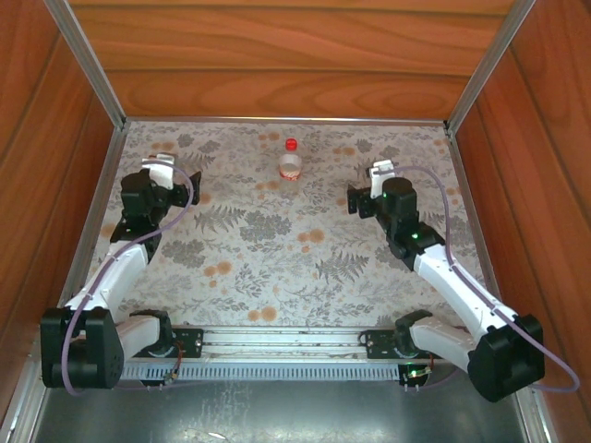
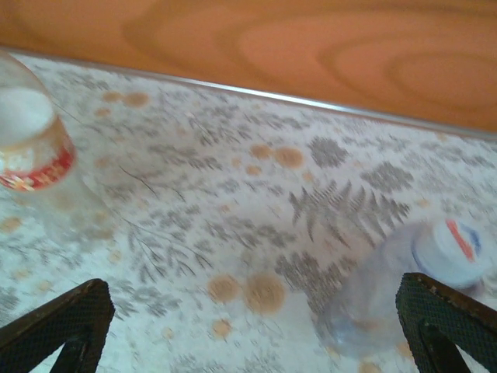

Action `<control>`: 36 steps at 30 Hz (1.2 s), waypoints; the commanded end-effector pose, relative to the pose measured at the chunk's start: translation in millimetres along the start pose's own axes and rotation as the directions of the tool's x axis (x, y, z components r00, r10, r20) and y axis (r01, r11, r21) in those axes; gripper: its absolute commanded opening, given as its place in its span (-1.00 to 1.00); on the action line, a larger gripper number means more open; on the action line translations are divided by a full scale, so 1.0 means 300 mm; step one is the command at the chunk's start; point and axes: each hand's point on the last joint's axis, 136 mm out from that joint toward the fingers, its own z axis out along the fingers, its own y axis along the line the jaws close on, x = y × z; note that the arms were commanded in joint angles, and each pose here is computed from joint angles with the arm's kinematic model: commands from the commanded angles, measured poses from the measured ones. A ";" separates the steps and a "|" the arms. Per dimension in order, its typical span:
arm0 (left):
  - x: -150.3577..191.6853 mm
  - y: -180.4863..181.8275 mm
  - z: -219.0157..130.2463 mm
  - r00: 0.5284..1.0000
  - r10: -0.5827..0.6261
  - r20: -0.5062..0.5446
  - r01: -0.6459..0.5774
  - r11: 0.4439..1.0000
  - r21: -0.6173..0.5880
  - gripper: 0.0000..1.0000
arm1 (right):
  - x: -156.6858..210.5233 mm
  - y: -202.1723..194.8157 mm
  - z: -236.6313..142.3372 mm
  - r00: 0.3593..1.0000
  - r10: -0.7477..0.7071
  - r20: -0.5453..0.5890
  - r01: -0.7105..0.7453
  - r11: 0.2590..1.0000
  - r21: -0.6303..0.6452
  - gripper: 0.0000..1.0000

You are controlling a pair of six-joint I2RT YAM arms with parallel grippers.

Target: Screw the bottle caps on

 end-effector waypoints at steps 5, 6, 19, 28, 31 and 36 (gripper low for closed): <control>0.136 0.155 0.002 0.993 0.000 -0.114 -0.028 0.970 -0.241 1.00 | 0.077 -0.096 0.023 0.998 0.048 0.050 -0.054 0.992 0.115 0.99; 0.157 0.179 0.002 0.991 -0.004 -0.130 -0.032 0.962 -0.271 1.00 | 0.089 -0.097 0.029 0.997 0.051 0.054 -0.057 0.992 0.112 0.99; 0.285 0.280 0.003 0.995 -0.022 -0.100 -0.017 0.926 -0.376 1.00 | 0.188 -0.187 0.094 0.989 0.051 0.138 -0.071 0.986 0.149 0.99; 0.344 0.283 0.014 0.994 -0.043 -0.100 0.006 0.939 -0.345 1.00 | 0.249 -0.219 0.122 0.991 0.055 0.122 -0.076 0.982 0.172 0.99; 0.345 0.271 0.015 0.994 -0.033 -0.100 -0.001 0.946 -0.323 1.00 | 0.266 -0.230 0.128 0.991 0.054 0.120 -0.075 0.981 0.181 0.99; 0.338 0.252 0.009 0.995 -0.070 -0.073 0.046 0.953 -0.299 1.00 | 0.277 -0.259 0.140 0.990 0.065 0.124 -0.087 0.980 0.181 0.99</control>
